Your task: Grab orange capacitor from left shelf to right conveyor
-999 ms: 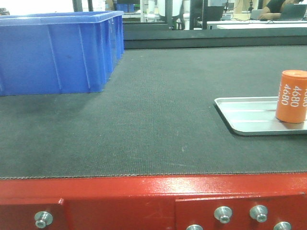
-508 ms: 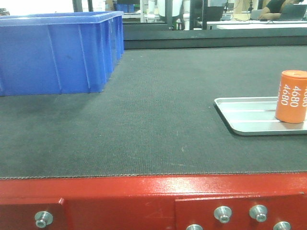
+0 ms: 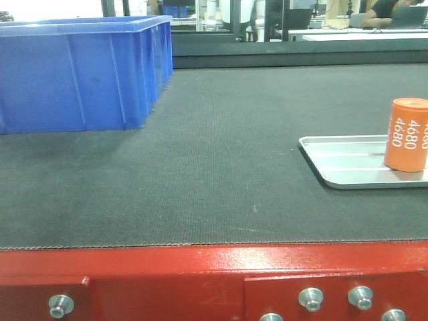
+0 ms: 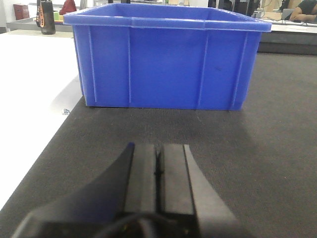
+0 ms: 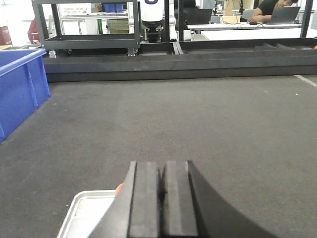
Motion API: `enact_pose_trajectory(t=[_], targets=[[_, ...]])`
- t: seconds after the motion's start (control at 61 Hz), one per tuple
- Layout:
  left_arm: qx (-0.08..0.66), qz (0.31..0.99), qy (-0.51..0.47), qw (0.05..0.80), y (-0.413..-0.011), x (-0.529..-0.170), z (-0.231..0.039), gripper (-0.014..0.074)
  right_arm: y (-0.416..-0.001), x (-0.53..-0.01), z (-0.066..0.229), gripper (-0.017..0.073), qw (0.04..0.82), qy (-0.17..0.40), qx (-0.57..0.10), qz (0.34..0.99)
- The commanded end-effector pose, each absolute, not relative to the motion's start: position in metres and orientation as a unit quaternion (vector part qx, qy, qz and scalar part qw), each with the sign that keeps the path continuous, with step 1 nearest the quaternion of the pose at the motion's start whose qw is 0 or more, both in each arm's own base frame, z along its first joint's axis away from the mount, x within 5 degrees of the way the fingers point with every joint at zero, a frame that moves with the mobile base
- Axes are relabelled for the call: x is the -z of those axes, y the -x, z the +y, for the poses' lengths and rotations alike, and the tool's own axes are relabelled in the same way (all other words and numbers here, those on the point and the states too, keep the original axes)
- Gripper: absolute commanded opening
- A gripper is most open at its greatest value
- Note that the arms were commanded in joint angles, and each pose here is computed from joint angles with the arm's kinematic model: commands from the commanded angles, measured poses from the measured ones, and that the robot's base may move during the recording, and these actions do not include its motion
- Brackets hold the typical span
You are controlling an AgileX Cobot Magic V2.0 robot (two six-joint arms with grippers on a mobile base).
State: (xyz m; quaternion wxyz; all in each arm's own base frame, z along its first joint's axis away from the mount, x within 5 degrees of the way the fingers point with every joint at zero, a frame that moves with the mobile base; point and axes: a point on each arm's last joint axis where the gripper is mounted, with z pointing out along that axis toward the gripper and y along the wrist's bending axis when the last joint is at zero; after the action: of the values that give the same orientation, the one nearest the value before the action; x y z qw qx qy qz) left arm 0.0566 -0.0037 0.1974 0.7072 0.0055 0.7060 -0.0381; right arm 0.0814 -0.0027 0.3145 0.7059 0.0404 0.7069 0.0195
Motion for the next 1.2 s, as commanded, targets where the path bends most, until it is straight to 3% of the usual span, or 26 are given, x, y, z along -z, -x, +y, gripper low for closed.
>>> enact_pose_trajectory(t=[0.0,0.475,0.819,1.179], targets=[[0.041,0.668,-0.004,0.743,-0.055,-0.207,-0.003,-0.0127,-0.081,-0.329,-0.002,0.0054,0.738,-0.036,-0.023,0.674],[0.041,0.668,-0.004,0.743,-0.055,-0.207,-0.003,-0.0127,-0.081,-0.274,-0.001,0.0054,0.726,-0.001,0.008,0.688],[0.041,0.668,-0.004,0.743,-0.055,-0.207,-0.003,-0.0127,-0.054,-0.215,-0.007,0.0054,0.767,-0.045,0.047,0.638],[0.041,0.668,-0.004,0.743,-0.055,-0.207,-0.003,-0.0127,-0.055,-0.211,-0.007,0.0054,0.753,-0.045,0.044,0.655]])
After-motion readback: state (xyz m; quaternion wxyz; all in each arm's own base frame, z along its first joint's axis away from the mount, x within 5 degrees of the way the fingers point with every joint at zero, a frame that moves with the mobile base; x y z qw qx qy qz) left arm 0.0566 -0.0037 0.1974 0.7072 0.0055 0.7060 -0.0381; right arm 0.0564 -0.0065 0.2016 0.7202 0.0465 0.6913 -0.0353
